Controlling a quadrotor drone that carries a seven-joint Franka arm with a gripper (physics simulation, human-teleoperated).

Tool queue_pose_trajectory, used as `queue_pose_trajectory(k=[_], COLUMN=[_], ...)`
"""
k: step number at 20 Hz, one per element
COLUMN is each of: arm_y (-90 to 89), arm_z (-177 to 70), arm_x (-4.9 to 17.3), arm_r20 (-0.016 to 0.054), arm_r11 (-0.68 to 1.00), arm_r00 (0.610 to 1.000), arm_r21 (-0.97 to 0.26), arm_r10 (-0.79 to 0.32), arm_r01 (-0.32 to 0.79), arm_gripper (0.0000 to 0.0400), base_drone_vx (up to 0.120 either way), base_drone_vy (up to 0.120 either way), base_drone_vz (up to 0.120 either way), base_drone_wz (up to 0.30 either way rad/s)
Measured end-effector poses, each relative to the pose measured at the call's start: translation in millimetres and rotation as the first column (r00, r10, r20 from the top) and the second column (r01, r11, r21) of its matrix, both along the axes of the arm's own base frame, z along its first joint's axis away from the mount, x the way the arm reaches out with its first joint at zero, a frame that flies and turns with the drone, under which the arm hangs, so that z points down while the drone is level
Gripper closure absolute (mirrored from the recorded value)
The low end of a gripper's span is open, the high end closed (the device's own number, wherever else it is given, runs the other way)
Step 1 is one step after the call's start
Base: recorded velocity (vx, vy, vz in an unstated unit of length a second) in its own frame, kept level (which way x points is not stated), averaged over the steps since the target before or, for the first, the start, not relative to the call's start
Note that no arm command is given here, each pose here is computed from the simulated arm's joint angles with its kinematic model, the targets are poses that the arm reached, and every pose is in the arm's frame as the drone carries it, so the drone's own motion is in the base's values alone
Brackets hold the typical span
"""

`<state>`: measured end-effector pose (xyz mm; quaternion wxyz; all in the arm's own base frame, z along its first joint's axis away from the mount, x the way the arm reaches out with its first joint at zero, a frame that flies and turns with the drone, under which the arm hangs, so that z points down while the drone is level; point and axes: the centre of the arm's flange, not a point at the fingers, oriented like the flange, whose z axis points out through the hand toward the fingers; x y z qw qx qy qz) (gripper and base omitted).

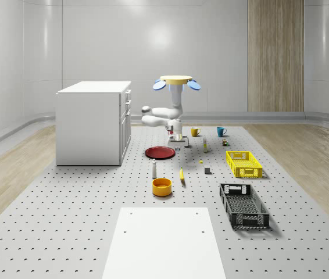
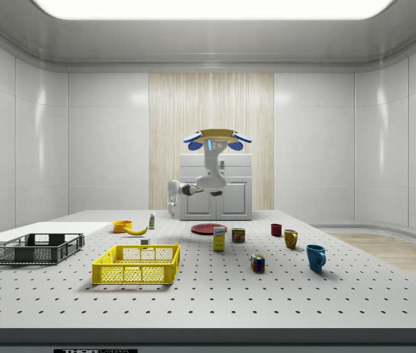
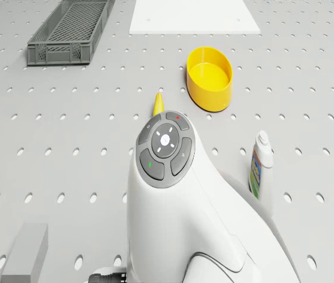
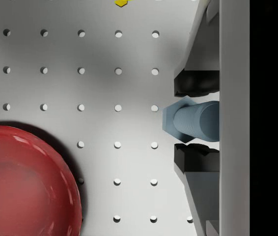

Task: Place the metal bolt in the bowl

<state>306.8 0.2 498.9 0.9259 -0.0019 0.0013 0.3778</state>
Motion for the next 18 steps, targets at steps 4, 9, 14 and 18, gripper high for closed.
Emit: queue_pose_trajectory(k=[4,9,14,18], arm_y=[0.0,0.0,0.0,0.0], arm_z=[-0.1,-0.1,-0.1,-0.1], arm_x=[0.0,0.0,0.0,0.0], arm_r20=[0.0,0.0,0.0,0.0], arm_r11=[1.0,1.0,1.0,1.0], arm_r00=[1.0,1.0,1.0,1.0], arm_r21=[0.0,0.0,0.0,0.0], arm_r10=[0.0,0.0,-0.001,-0.001], arm_r01=[0.0,0.0,0.001,0.001], arm_gripper=[0.0261,0.0261,0.0261,0.0261], base_drone_vx=[0.12,0.12,0.12,0.12], base_drone_vy=[-0.09,0.0,0.0,0.0], base_drone_vz=[0.0,0.0,0.0,0.0], base_drone_wz=[0.0,0.0,0.0,0.0])
